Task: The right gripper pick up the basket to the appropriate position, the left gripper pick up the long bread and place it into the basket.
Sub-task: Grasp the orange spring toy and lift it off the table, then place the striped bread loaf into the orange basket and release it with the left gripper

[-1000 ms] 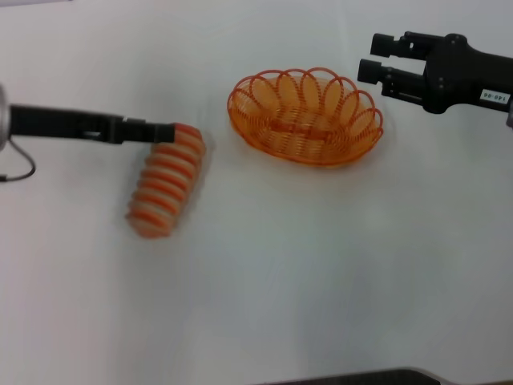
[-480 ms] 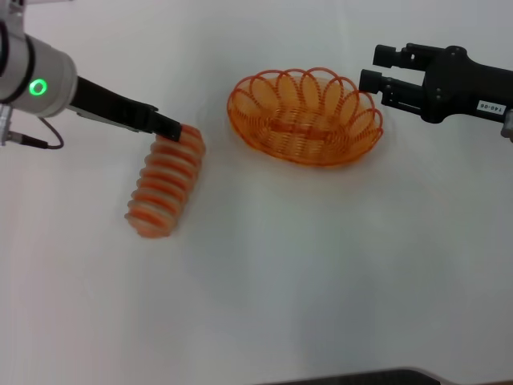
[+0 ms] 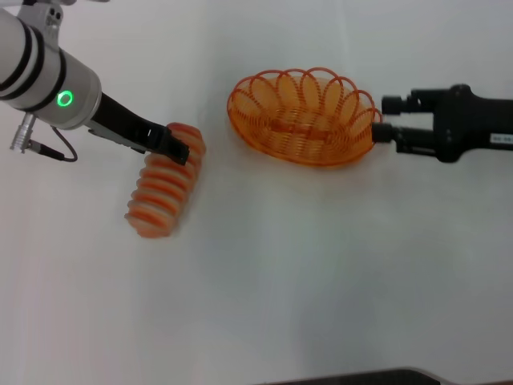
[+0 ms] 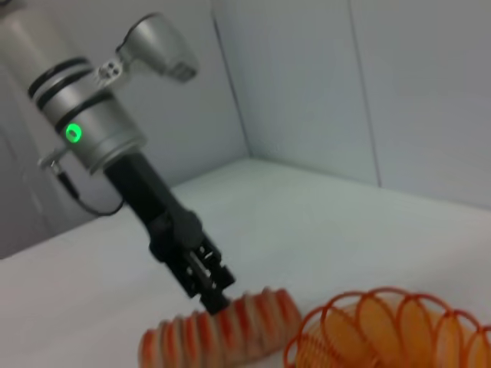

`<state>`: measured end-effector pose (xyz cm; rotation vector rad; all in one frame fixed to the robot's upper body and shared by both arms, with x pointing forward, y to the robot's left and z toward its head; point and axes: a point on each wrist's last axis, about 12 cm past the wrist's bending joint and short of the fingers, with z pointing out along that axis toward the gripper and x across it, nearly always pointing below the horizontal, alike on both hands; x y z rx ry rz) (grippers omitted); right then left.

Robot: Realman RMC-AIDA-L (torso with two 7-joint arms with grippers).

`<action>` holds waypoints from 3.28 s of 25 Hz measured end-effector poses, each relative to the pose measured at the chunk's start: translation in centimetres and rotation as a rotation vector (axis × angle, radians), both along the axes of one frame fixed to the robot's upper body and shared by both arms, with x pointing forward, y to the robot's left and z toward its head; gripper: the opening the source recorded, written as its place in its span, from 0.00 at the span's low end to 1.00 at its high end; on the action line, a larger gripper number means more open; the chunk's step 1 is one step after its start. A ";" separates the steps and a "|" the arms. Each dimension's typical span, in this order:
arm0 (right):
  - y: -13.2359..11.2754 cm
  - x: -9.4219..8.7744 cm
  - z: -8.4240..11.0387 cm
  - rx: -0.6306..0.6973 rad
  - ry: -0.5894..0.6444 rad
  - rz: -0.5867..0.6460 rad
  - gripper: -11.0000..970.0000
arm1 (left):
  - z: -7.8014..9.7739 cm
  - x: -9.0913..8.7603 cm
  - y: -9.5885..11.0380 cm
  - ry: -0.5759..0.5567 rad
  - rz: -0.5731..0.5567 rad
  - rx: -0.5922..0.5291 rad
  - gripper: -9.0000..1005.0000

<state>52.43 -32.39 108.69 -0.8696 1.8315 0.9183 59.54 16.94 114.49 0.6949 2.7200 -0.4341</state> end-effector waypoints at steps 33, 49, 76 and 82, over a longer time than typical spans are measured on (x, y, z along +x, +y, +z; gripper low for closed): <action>-0.6 -0.6 -0.6 -0.057 0.053 0.023 0.56 | -0.9 0.7 -2.0 0.044 -0.050 0.104 0.43; -0.7 -0.8 -0.8 -0.052 0.061 0.018 0.56 | 5.6 3.2 -3.4 -0.288 -0.299 0.068 0.29; -0.3 -1.5 -1.3 -0.020 0.074 0.017 0.56 | 2.3 2.1 -12.9 -0.526 -0.971 0.065 0.12; -0.2 -1.5 -1.3 -0.018 0.074 0.018 0.56 | 1.9 1.9 -13.6 -0.501 -1.014 0.084 0.12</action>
